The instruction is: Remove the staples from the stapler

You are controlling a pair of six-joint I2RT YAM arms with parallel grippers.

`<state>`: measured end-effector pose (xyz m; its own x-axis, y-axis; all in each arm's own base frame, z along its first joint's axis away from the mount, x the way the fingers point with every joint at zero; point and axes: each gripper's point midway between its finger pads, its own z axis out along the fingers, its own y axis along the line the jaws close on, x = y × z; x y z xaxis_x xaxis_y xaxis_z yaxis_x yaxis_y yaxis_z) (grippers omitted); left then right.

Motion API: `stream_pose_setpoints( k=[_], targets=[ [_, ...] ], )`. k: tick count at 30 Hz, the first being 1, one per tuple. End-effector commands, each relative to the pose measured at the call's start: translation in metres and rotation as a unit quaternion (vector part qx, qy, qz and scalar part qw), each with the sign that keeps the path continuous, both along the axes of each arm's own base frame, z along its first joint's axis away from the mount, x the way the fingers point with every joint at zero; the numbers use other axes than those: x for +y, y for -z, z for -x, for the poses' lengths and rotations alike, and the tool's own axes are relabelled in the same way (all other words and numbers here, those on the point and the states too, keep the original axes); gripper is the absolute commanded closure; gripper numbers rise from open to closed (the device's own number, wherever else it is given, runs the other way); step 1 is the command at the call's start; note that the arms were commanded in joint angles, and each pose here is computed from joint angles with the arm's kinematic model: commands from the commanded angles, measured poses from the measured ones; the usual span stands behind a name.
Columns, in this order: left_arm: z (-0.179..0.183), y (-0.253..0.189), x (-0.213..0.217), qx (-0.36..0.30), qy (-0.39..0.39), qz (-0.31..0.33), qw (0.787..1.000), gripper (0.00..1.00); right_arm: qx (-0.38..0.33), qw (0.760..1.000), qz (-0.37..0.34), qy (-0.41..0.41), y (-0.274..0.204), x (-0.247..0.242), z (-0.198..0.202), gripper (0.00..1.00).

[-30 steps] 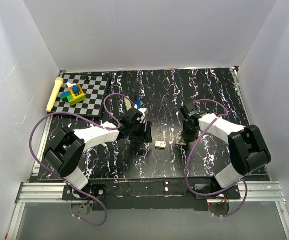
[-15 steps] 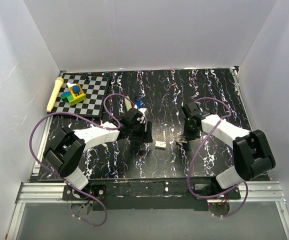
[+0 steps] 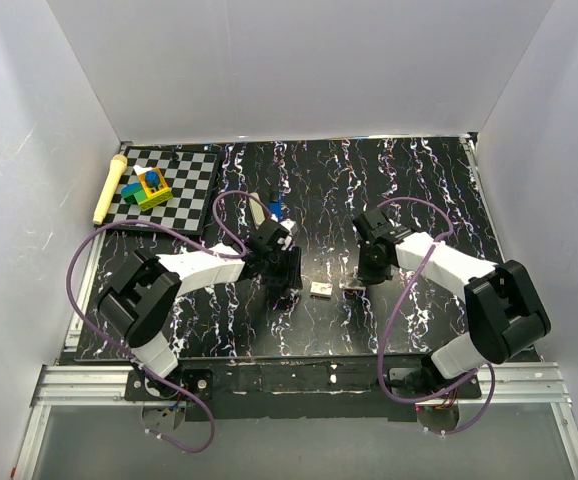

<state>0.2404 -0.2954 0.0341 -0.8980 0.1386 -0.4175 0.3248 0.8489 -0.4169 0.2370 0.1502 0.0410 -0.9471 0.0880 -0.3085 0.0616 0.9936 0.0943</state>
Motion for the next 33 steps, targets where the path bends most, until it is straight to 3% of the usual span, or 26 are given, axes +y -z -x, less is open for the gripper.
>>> stream_pose_setpoints(
  k=[1, 4, 10, 33],
  targets=[
    [-0.004, -0.008, -0.013, -0.007, 0.009, 0.013, 1.000, 0.58, -0.008, 1.000, -0.015, 0.001, -0.010, 0.010, 0.000, 0.99],
    [-0.002, -0.005, -0.015, -0.003, 0.012, 0.011, 1.000, 0.68, -0.007, 1.000, -0.017, -0.003, -0.009, 0.016, 0.002, 0.99],
    [-0.001, -0.001, -0.017, 0.001, 0.016, 0.009, 1.000, 1.00, -0.001, 1.000, -0.011, -0.011, -0.005, 0.022, 0.006, 0.99],
    [0.002, 0.008, -0.029, 0.009, 0.027, 0.006, 1.000, 1.00, 0.015, 0.999, 0.000, -0.029, 0.002, 0.031, 0.011, 0.99]
  ],
)
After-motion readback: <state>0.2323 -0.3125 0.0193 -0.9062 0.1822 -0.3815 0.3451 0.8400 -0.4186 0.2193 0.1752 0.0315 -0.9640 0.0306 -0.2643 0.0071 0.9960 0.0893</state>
